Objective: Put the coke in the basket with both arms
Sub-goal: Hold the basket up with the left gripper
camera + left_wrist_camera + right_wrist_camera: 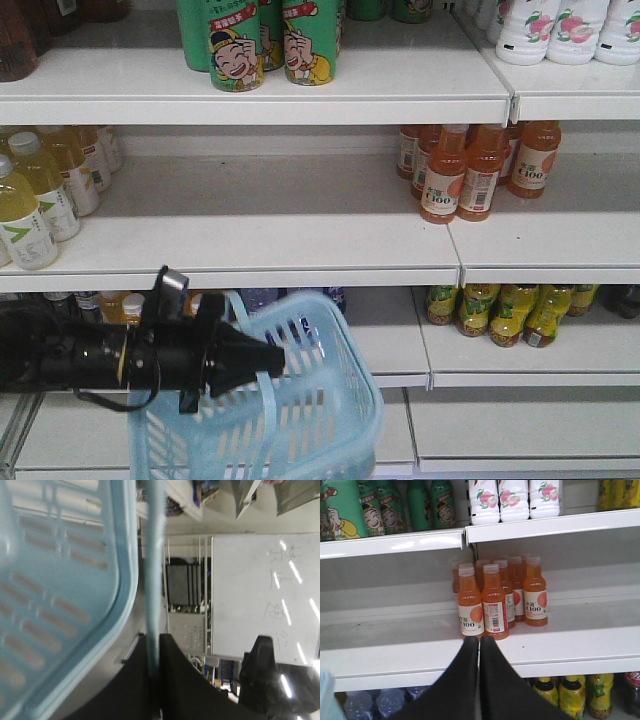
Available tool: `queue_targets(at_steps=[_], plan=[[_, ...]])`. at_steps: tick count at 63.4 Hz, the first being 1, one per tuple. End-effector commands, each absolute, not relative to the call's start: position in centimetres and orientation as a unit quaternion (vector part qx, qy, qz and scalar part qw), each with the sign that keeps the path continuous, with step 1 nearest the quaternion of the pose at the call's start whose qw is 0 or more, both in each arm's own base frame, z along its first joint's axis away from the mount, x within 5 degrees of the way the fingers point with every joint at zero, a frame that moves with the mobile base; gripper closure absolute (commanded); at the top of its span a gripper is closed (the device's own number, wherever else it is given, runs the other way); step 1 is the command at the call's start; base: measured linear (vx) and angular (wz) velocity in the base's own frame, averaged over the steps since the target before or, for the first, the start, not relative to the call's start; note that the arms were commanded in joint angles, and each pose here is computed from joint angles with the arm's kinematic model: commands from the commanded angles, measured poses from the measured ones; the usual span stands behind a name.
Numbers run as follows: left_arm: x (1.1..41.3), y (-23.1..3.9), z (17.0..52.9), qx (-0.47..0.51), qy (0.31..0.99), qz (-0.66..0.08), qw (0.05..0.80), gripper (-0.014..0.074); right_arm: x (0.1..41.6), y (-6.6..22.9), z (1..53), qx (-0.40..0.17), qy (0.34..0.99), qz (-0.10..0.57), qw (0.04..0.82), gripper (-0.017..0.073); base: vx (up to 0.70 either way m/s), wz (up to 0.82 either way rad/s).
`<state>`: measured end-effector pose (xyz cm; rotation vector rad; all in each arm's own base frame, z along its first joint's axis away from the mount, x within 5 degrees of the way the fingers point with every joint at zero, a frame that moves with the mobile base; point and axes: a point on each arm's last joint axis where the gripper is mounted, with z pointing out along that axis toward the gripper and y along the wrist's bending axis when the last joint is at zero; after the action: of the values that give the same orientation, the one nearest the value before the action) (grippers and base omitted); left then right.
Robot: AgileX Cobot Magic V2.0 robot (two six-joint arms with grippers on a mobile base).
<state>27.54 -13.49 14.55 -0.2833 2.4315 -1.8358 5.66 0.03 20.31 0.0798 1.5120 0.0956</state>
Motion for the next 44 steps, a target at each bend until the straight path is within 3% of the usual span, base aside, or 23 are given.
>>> queue_targets(at_steps=[1, 13, 26, 44], plan=[[25.0, -15.2, 17.3, -0.037, 0.727, -0.686, 0.003, 0.0601, 5.6, 0.1, 20.4, 0.032, 0.659, 0.043, 0.75, 0.0564, 0.0, 0.0], [21.8, -17.7, 16.9, -0.002, 0.729, -0.684, -0.039, 0.0601, 5.6, 0.1, 20.4, 0.032, 0.659, 0.043, 0.75, 0.0564, 0.0, 0.0], [20.3, -20.0, 19.4, 0.024, 0.699, -0.714, -0.016, 0.0601, 5.6, 0.1, 20.4, 0.032, 0.659, 0.043, 0.75, 0.0564, 0.0, 0.0], [19.4, -20.5, 22.2, 0.046, 0.671, -0.739, 0.015, 0.0601, 5.6, 0.1, 20.4, 0.032, 0.659, 0.043, 0.75, 0.0564, 0.0, 0.0]])
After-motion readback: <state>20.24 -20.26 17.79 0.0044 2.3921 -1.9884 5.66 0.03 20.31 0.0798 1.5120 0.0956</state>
